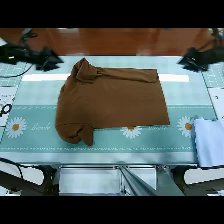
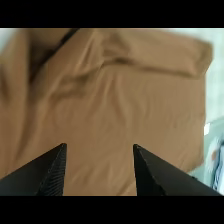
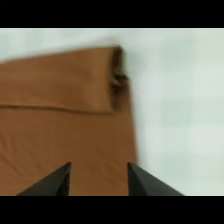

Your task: Fold the shirts.

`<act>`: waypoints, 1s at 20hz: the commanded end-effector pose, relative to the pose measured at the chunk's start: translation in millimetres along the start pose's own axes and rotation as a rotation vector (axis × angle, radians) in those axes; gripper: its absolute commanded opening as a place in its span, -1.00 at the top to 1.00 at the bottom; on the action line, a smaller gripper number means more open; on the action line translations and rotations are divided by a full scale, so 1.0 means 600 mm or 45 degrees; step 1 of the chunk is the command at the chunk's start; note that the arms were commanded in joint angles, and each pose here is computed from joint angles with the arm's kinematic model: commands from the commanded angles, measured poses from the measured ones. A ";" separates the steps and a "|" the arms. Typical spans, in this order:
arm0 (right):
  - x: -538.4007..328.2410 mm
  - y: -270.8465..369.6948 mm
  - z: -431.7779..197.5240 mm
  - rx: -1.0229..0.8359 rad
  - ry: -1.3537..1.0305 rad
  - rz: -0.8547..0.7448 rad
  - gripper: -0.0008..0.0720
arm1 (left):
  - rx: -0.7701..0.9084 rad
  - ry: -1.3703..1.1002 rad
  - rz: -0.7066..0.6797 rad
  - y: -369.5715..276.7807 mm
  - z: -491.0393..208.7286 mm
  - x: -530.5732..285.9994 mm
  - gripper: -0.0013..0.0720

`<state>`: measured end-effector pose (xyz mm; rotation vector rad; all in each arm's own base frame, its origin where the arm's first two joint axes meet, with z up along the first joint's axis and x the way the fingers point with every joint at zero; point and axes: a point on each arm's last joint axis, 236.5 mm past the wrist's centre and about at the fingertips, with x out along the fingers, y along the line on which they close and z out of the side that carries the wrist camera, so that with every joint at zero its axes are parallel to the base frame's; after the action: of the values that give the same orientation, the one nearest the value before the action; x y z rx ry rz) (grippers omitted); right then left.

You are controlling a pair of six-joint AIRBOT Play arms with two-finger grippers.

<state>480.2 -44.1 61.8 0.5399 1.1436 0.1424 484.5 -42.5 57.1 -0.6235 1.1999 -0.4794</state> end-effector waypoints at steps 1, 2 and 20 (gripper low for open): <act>-0.066 -0.132 -0.107 0.129 0.155 -0.222 -0.14 | -0.179 0.148 0.219 0.098 -0.132 -0.093 -0.42; -0.060 -0.152 -0.145 0.196 0.177 -0.223 -0.14 | -0.242 0.115 0.290 0.131 -0.174 -0.106 -0.42; 0.018 -0.065 -0.274 0.336 0.101 0.207 -0.14 | -0.883 0.030 0.052 0.179 -0.443 0.042 -0.42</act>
<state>328.5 -22.7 -20.2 0.8471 1.2241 0.1362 226.4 -18.1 -90.3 -1.1653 1.4372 -0.0004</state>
